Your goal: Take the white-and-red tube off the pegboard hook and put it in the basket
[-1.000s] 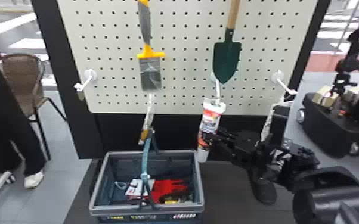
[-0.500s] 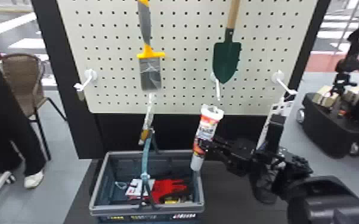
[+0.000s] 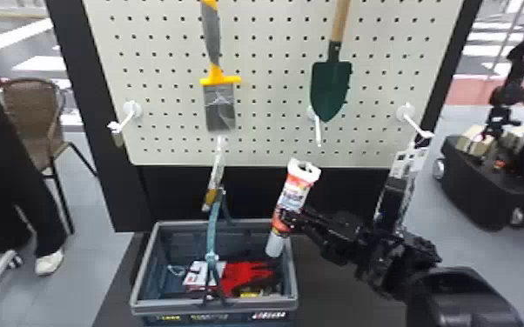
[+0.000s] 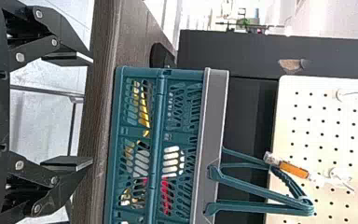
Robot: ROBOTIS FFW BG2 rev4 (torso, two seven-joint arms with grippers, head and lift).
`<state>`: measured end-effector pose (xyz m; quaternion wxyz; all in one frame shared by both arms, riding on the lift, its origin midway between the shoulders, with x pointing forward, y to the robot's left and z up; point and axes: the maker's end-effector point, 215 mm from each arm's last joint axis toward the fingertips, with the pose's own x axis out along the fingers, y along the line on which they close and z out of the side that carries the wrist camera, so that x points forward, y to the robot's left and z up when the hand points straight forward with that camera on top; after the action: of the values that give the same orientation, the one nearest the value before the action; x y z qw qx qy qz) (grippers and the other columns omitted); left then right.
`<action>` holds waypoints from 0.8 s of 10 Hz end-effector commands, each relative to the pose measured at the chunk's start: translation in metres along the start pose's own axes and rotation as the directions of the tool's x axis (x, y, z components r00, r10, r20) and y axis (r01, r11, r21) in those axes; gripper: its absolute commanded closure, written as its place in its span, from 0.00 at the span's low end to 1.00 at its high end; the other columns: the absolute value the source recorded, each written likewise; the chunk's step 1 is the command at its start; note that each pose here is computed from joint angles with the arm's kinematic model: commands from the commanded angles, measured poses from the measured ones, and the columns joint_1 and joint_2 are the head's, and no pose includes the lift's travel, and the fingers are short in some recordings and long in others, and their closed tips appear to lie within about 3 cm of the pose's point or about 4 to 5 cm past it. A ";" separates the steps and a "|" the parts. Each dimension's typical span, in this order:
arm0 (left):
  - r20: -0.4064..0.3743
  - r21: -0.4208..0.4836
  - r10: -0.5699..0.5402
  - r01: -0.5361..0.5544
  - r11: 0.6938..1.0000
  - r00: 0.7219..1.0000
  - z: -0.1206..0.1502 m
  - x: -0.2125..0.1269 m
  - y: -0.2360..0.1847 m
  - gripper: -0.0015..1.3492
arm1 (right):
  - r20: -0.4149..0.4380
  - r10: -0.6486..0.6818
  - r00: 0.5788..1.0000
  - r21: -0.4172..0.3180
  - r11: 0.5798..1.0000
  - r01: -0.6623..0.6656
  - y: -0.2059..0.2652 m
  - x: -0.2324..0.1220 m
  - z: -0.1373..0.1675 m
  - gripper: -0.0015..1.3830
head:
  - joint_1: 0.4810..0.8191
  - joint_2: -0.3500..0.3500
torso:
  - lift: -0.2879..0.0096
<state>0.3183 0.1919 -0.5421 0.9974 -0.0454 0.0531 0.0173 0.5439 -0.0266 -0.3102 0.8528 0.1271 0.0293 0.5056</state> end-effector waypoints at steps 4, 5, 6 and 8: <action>0.002 -0.001 0.000 0.000 1.000 1.000 0.001 0.001 -0.001 0.38 | -0.037 0.030 0.999 0.075 0.997 -0.027 -0.005 0.014 -0.034 0.74 | 0.20 0.50 | 0.63; 0.002 -0.001 0.000 0.000 1.000 1.000 0.001 0.001 -0.001 0.38 | -0.050 0.037 0.998 0.101 0.994 -0.032 -0.008 0.018 -0.045 0.74 | 0.20 0.50 | 0.63; 0.002 -0.001 0.000 0.000 1.000 1.000 0.001 0.001 -0.001 0.38 | -0.060 0.048 0.997 0.121 0.992 -0.040 -0.008 0.022 -0.054 0.74 | 0.20 0.50 | 0.63; -0.002 -0.001 0.000 0.000 1.000 1.000 -0.001 0.001 -0.001 0.38 | -0.073 0.055 0.996 0.148 0.988 -0.043 -0.007 0.028 -0.068 0.74 | 0.20 0.50 | 0.63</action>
<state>0.3204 0.1914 -0.5415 0.9975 -0.0449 0.0523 0.0166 0.5516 0.0044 -0.3713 0.8281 0.1672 0.0917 0.5271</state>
